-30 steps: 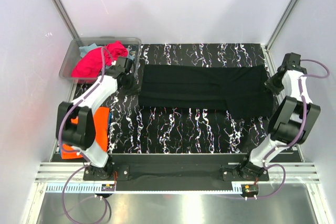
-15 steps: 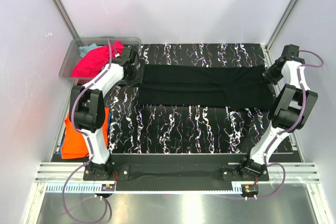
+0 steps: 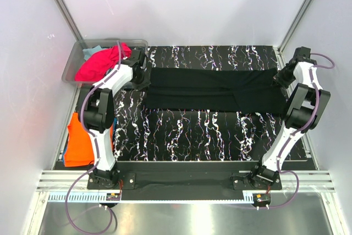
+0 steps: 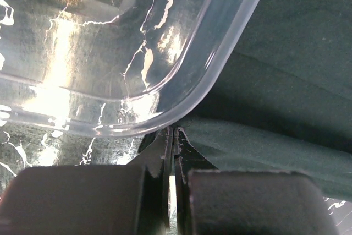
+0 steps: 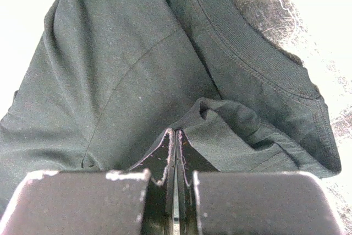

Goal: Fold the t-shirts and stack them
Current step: Fold the tshirt

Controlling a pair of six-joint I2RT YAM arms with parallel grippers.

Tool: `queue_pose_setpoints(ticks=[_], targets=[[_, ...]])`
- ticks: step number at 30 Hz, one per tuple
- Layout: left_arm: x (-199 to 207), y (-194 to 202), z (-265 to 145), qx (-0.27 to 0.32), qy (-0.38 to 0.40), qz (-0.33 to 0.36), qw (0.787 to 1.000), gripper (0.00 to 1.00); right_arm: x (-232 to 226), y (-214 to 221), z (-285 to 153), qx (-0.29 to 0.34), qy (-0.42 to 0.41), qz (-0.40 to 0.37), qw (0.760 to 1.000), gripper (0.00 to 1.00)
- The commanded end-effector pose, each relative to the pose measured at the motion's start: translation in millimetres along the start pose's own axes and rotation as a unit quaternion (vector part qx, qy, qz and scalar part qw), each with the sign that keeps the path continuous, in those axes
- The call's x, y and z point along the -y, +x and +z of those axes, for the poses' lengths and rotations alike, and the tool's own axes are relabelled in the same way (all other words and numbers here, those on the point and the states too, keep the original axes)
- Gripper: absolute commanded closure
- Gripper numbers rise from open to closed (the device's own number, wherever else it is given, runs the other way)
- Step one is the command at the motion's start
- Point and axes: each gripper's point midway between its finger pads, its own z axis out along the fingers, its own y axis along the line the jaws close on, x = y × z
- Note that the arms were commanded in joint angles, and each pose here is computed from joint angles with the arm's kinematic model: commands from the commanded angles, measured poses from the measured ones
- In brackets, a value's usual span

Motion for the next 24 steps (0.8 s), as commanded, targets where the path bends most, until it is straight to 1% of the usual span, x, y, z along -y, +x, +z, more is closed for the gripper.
queue_pose_setpoints(ticks=[1,4,5,6,7,8,9,10,11,12,13,14,15,16,17,18,19,21,22,24], targets=[[-0.8,-26.2,-4.3,0.036,-0.009,0.006,0.999,1.00,-11.1,-17.0,-5.1,0.021,-0.014,-0.011,1.000,1.00],[1.7,-30.9,-3.4,0.041,-0.010,0.012,0.999,1.00,-9.4,-15.0,0.3,0.016,-0.009,-0.011,1.000,0.99],[2.6,-33.2,-4.0,0.044,-0.010,0.015,0.999,1.00,-7.0,-15.1,1.6,0.016,-0.005,-0.010,1.000,0.97],[2.6,-35.7,-3.9,0.048,-0.011,0.016,0.999,1.00,-6.1,-14.8,4.3,0.016,-0.001,-0.012,1.000,0.94],[3.4,-37.5,-3.8,0.050,-0.011,0.018,0.999,0.96,-3.2,-16.1,5.8,0.018,0.005,-0.020,1.000,0.85],[4.6,-39.2,-5.1,0.052,-0.010,0.025,0.998,0.92,-3.6,-19.7,4.1,0.021,0.007,-0.026,0.999,0.80],[4.9,-40.9,-8.3,0.054,-0.008,0.027,0.998,0.82,-2.4,-21.8,3.8,0.023,0.012,-0.032,0.999,0.74],[5.8,-42.2,-14.0,0.058,-0.007,0.029,0.998,0.62,-1.5,-25.3,-0.4,0.026,0.018,-0.037,0.999,0.69],[4.3,-41.2,-20.2,0.060,-0.006,0.033,0.998,0.57,-5.5,-33.1,-15.0,0.037,0.021,-0.040,0.998,0.58],[3.1,-43.2,-28.8,0.068,-0.006,0.036,0.997,0.55,-8.9,-37.2,-24.9,0.045,0.021,-0.042,0.998,0.55],[6.4,-49.1,-55.1,0.096,0.003,0.039,0.995,0.50,-16.8,-42.0,-36.9,0.057,0.015,-0.048,0.997,0.53],[1.5,-46.0,-63.5,0.104,-0.003,0.051,0.993,0.40,-21.5,-38.5,-47.2,0.058,0.015,-0.053,0.997,0.47],[2.2,-46.4,-75.9,0.122,-0.008,0.063,0.991,0.37,-37.9,-34.2,-66.0,0.073,0.006,-0.069,0.995,0.44],[5.3,-48.5,-100.7,0.145,0.005,0.068,0.987,0.34,-45.5,-30.9,-76.4,0.083,0.003,-0.077,0.994,0.43],[4.4,-42.8,-106.1,0.147,0.009,0.081,0.986,0.34,-51.8,-19.5,-88.0,0.084,-0.006,-0.085,0.993,0.42],[8.3,-37.6,-114.5,0.149,0.021,0.090,0.985,0.37,-63.1,-6.5,-91.1,0.076,-0.021,-0.093,0.993,0.41],[17.8,-27.0,-121.4,0.148,0.034,0.107,0.983,0.39,-78.2,23.0,-87.0,0.049,-0.036,-0.108,0.992,0.42],[28.7,-8.7,-131.1,0.143,0.057,0.134,0.979,0.41,-105.3,55.5,-95.9,0.032,-0.078,-0.127,0.988,0.42],[41.7,6.0,-133.2,0.140,0.069,0.154,0.976,0.42,-119.9,93.1,-88.5,0.003,-0.088,-0.142,0.986,0.42],[54.6,25.7,-128.1,0.129,0.093,0.175,0.972,0.46,-140.4,117.6,-88.9,0.010,-0.106,-0.166,0.980,0.43]])
